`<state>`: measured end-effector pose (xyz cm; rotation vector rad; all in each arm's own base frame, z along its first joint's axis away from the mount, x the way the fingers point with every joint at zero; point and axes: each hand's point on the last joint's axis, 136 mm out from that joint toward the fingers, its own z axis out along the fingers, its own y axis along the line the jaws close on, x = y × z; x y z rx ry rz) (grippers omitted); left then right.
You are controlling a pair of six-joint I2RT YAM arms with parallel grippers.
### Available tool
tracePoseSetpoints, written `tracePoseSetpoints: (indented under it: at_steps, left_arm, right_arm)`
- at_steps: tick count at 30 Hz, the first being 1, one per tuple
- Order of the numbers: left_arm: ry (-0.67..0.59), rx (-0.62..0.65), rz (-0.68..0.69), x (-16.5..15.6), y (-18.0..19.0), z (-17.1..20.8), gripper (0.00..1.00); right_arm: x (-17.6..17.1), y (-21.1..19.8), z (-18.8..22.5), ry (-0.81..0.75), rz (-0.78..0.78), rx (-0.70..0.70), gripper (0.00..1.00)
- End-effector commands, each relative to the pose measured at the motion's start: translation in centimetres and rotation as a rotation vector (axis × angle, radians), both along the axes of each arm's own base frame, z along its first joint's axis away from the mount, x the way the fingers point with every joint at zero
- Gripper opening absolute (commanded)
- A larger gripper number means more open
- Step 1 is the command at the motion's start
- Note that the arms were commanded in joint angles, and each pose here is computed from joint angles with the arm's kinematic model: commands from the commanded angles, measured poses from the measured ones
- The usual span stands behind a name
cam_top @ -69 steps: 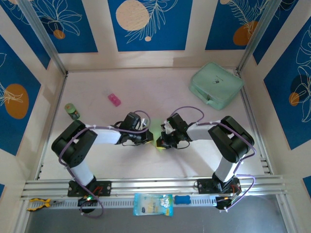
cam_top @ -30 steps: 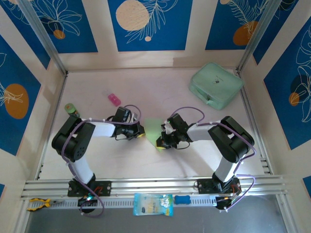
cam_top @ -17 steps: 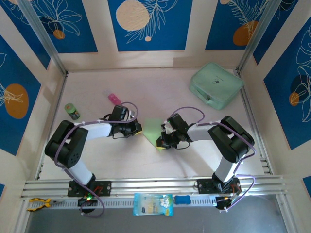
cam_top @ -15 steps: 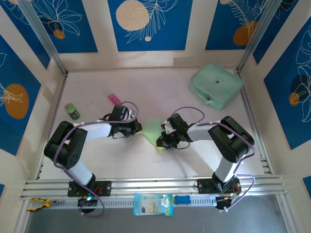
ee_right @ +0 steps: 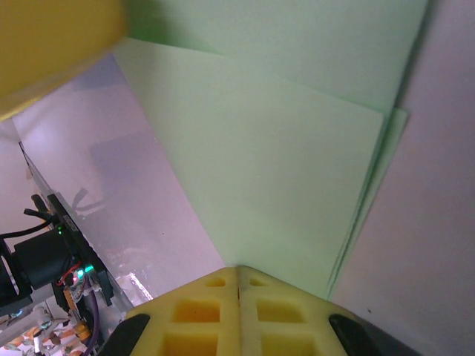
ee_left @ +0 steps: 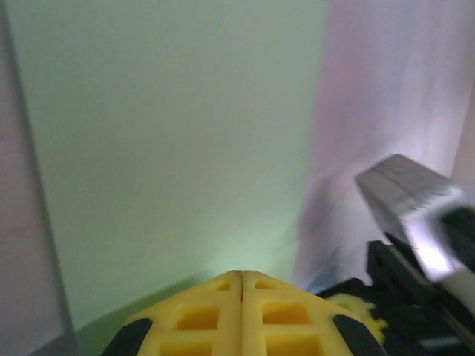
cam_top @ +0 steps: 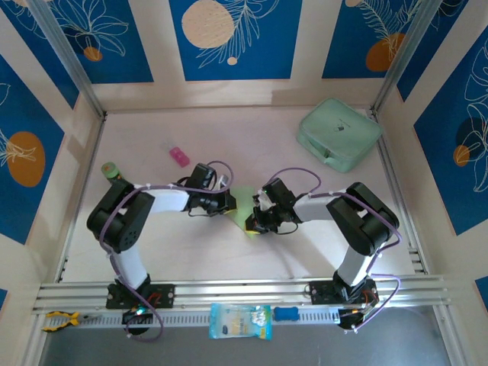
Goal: Fold a paper plane with a square sheet of paper (pick it up from the middle)
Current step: Third fold the triangle at the center of the table.
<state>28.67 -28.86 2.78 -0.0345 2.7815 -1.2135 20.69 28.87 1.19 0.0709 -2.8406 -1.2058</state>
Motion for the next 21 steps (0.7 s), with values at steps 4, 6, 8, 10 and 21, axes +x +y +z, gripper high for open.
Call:
tracePoseSetpoints:
  at_steps: [4,6,8,10,21]
  left_arm:
    - [0.070,0.112,-0.011,-1.6,1.6,-3.5,0.00]
    - [0.085,0.140,-0.012,-2.0,2.1,-4.2,0.00]
    - [0.090,0.154,-0.010,-2.2,2.4,-4.4,0.00]
    - [0.093,0.159,-0.007,-2.4,2.5,-4.5,0.00]
    - [0.094,0.155,0.003,-2.2,2.5,-4.4,0.00]
  right_arm:
    - [-1.8,-2.5,-1.8,0.085,-0.007,-0.121,0.02]
    - [-1.3,-2.0,-0.7,0.061,0.002,-0.096,0.02]
    - [-0.7,-1.3,0.4,0.030,0.013,-0.065,0.03]
    - [0.0,-0.4,1.7,0.008,0.027,-0.026,0.04]
    - [2.0,3.0,1.3,-0.003,0.061,-0.014,0.07]
